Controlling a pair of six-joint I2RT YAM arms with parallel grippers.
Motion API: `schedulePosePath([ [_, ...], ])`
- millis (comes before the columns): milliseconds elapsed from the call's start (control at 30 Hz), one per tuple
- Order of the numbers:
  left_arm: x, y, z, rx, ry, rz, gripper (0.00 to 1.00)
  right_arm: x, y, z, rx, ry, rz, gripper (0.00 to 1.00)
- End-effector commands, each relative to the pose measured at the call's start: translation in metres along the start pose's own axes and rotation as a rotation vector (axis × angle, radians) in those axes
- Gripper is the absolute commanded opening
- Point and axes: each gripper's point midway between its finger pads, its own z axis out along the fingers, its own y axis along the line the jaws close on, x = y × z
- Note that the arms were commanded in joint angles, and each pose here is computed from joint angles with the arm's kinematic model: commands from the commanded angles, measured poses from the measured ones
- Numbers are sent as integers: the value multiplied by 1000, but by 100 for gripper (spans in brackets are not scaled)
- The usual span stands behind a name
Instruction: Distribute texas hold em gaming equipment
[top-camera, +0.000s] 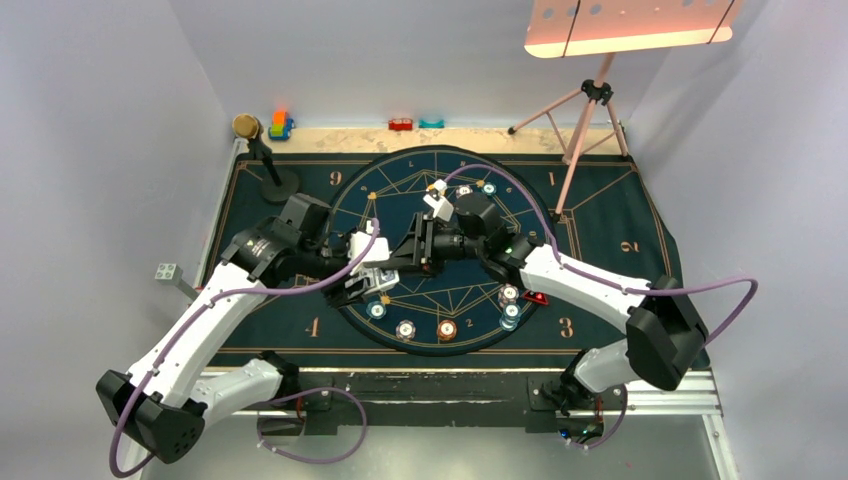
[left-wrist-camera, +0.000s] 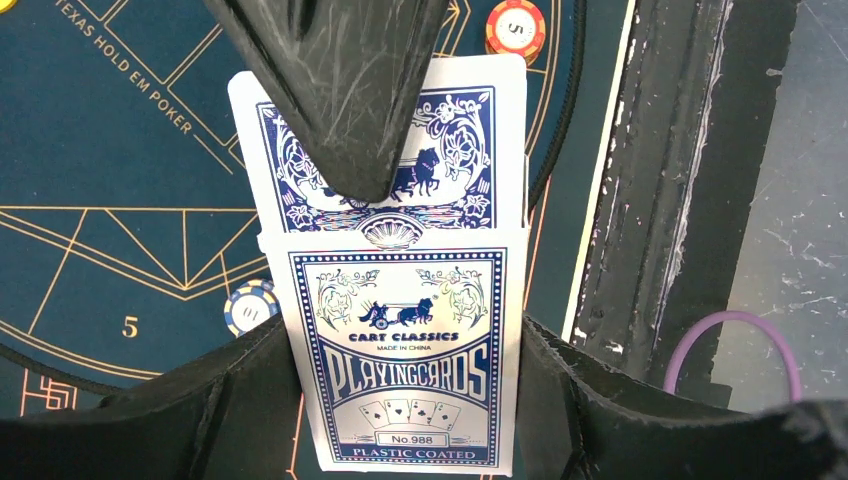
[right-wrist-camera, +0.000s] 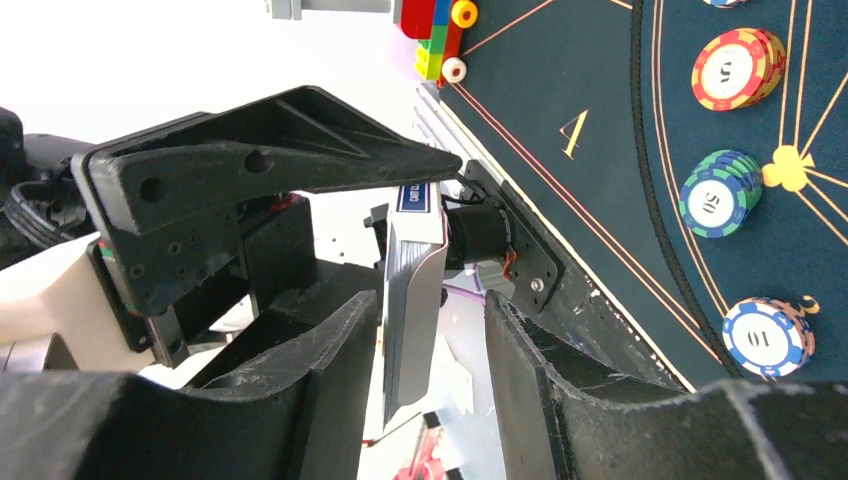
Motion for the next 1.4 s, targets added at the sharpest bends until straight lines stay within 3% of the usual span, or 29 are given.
schedulePosePath([
  [0,-10,-2,-4,7,-34,31,29,3,9,-8,-20,14,-81,48],
  [467,-5,-2,-3,23,8,4,27,4,8,-8,-10,26,-126,45],
  [800,-4,-1,-3,8,13,-9,27,14,36,11,-76,78,-160,45],
  [1367,-10,-1,-9,-18,-21,-19,14,18,3,-9,27,65,-139,34],
])
